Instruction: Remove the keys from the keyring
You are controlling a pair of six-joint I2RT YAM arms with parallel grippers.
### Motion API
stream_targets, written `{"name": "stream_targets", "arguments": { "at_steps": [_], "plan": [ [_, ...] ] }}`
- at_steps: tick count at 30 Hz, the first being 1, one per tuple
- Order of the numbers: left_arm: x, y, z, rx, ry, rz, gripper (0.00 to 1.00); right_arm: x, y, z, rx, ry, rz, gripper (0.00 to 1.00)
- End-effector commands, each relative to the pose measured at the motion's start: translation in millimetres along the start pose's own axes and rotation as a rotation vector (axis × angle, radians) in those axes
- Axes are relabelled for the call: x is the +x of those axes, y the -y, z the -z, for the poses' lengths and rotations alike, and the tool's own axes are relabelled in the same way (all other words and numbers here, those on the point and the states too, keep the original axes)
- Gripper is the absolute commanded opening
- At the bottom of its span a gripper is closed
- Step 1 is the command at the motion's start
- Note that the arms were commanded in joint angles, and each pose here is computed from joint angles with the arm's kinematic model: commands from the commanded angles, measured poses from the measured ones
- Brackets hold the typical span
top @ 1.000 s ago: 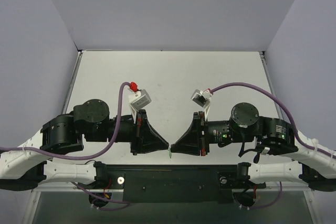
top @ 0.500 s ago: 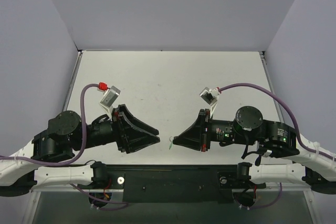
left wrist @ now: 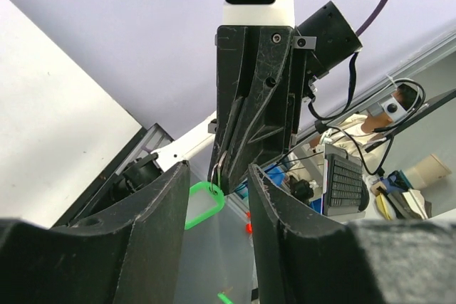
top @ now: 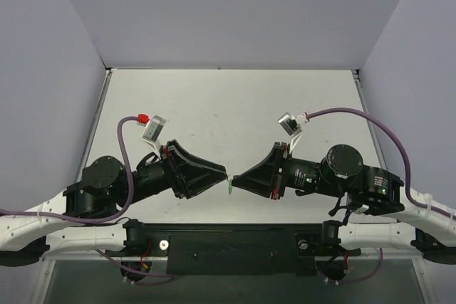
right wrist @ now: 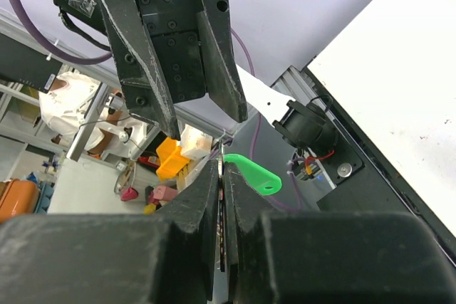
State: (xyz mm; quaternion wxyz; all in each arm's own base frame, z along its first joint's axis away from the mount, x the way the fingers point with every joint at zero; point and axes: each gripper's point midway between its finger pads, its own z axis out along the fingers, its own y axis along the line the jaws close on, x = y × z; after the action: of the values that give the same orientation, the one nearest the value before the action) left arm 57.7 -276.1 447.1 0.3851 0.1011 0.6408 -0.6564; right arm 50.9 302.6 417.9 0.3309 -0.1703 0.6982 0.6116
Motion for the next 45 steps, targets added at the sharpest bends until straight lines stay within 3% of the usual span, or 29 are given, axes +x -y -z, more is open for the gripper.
{"name": "stream_targets", "arguments": {
  "at_steps": [1,19,25,30,38,43,45],
  "plan": [
    [-13.3,19.5,-7.9,0.076,0.065,0.032,0.47,-22.3,-18.6,3.1,-0.063,0.087,-0.007,0.00],
    [-4.2,17.6,-12.7,0.075,0.042,0.051,0.29,-29.0,-18.2,3.4,-0.070,0.135,-0.023,0.00],
    [-1.8,14.7,-11.3,0.071,0.040,0.060,0.27,-26.8,-11.3,2.2,-0.053,0.143,-0.038,0.00],
    [-1.1,14.7,-11.7,0.073,0.039,0.068,0.18,-31.7,-17.2,-1.9,-0.083,0.168,-0.052,0.00],
    [-4.3,16.2,-9.8,0.081,0.053,0.074,0.17,-37.5,-17.4,0.7,-0.082,0.196,-0.057,0.00],
    [-3.4,16.3,-11.1,0.081,0.051,0.080,0.00,-36.9,-17.3,-0.9,-0.083,0.197,-0.065,0.00],
    [-2.0,15.1,-12.4,0.076,0.047,0.080,0.00,-35.8,-16.9,-1.2,-0.083,0.192,-0.066,0.00]
  ]
}}
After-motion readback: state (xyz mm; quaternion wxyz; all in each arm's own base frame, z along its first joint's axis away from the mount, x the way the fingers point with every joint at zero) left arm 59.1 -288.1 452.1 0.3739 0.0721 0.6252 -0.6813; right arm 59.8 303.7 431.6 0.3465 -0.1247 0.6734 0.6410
